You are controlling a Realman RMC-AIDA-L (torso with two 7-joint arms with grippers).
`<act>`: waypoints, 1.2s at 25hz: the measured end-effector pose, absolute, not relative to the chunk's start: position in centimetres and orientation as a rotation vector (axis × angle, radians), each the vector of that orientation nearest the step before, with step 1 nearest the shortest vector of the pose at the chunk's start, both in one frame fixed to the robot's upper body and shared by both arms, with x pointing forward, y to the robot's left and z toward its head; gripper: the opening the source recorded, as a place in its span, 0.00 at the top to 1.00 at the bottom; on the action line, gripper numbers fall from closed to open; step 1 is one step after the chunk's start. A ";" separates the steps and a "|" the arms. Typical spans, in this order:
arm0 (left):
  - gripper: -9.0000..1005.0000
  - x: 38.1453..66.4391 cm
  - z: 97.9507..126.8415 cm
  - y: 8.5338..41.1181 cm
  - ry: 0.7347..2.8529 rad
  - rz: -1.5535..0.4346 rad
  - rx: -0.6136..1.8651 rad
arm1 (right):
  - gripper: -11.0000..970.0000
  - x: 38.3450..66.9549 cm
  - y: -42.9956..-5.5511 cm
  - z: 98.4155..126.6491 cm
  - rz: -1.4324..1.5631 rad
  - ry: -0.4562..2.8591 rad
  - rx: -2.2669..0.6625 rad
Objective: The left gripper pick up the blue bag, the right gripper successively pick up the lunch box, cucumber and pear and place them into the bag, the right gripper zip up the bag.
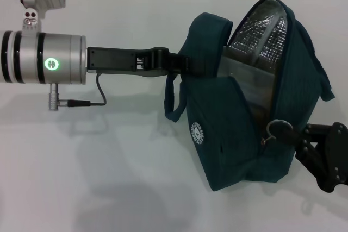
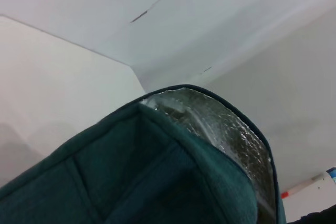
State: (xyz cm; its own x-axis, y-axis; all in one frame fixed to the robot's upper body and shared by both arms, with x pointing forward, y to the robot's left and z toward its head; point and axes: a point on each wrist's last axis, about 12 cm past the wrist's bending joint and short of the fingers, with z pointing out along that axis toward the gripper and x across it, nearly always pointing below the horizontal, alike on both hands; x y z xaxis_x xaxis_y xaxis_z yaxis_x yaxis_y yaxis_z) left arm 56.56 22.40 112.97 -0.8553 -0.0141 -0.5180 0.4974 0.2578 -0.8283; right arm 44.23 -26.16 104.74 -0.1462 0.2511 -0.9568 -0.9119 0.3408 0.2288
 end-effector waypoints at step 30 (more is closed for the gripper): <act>0.14 50.3 111.4 26.4 1.474 -1.511 0.634 | 0.97 47.2 -25.8 107.7 1.061 1.123 -0.629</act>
